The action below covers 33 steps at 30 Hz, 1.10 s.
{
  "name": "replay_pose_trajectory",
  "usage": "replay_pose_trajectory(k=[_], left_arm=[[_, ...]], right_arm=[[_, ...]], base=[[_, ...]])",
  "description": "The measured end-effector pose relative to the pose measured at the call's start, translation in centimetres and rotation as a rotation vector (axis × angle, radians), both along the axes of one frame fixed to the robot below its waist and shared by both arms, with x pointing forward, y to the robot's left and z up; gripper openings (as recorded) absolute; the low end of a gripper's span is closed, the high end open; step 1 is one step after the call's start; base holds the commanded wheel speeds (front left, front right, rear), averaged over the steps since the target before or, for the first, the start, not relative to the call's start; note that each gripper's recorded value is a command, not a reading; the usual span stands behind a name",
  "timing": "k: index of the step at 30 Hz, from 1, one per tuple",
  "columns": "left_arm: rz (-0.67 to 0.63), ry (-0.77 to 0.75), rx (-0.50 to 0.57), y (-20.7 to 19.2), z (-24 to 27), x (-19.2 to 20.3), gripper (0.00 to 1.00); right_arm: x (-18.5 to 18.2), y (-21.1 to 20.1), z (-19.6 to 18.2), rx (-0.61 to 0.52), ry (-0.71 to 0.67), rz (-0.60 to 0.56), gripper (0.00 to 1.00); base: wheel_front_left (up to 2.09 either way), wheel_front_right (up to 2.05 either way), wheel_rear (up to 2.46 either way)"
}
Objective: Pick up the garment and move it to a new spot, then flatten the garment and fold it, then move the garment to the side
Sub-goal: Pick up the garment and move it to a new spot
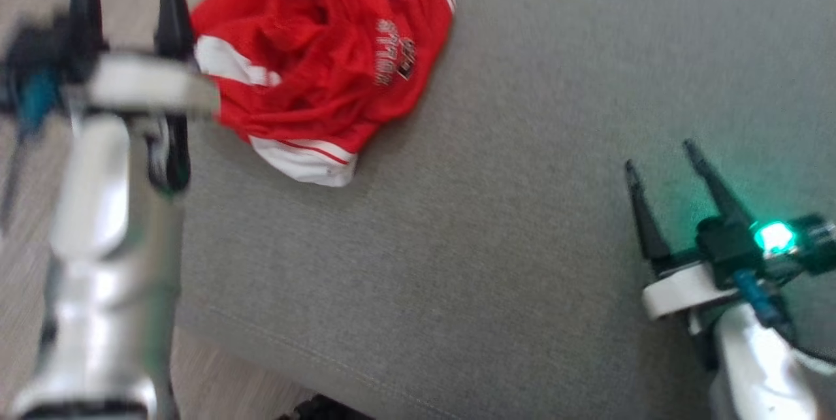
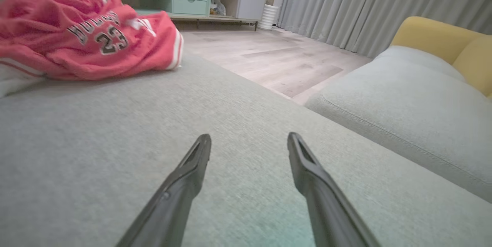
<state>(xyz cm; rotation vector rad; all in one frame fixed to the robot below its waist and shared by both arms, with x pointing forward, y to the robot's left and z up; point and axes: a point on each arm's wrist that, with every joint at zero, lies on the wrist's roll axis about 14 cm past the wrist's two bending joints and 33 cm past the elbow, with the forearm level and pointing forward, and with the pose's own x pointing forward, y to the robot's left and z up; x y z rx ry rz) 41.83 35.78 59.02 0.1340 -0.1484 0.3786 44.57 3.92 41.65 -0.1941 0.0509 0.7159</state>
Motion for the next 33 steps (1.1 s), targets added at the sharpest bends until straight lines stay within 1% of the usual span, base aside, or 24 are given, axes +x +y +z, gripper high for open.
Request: replay_pose_trajectory(k=[5,9,13,18,19,20,21,25,26,29,33], left_arm=[[-0.063,0.190,-0.142,-0.2,-3.6,6.9,1.00],[-0.094,0.329,-0.217,-1.2,-7.4,10.1,1.00],[-0.140,0.505,-0.255,-3.4,-12.6,11.3,1.00],[-0.142,0.667,-0.319,-4.1,-17.7,11.0,1.00],[-0.143,0.694,-0.318,-4.3,-18.4,10.9,0.56],[-0.147,0.717,-0.316,-4.4,-19.1,10.7,0.08],[-0.151,0.728,-0.316,-4.6,-19.5,10.7,0.00],[-0.173,0.669,-0.294,-4.9,-18.6,11.2,0.00],[-0.179,0.617,-0.251,-4.4,-17.1,11.4,0.00],[-0.187,0.528,-0.189,-3.5,-14.0,12.0,0.00],[-0.241,0.390,-0.096,-4.0,-8.0,13.7,0.00]], right_arm=[[2.2,-2.3,-3.0,-0.053,0.015,-0.034,1.00],[3.4,-3.0,-3.8,-0.039,0.004,-0.053,1.00],[4.4,-3.6,-3.8,-0.027,-0.012,-0.076,1.00],[5.2,-4.4,-4.0,-0.012,-0.026,-0.101,1.00],[5.3,-4.5,-4.0,-0.009,-0.026,-0.107,1.00],[5.4,-4.6,-4.0,-0.007,-0.026,-0.112,1.00],[5.4,-4.7,-4.1,-0.006,-0.024,-0.115,1.00],[5.4,-4.7,-3.9,-0.005,-0.025,-0.120,1.00],[5.5,-4.7,-3.7,-0.008,-0.023,-0.121,1.00],[5.4,-4.7,-3.1,-0.011,-0.026,-0.126,1.00],[4.8,-5.1,-2.0,-0.009,-0.017,-0.143,1.00]], base=[[0.00,0.00,0.00],[0.00,0.00,0.00],[0.00,0.00,0.00],[0.00,0.00,0.00],[0.00,0.00,0.00],[0.00,0.00,0.00],[0.00,0.00,0.00],[0.00,0.00,0.00],[0.00,0.00,0.00],[0.00,0.00,0.00],[0.00,0.00,0.00]])
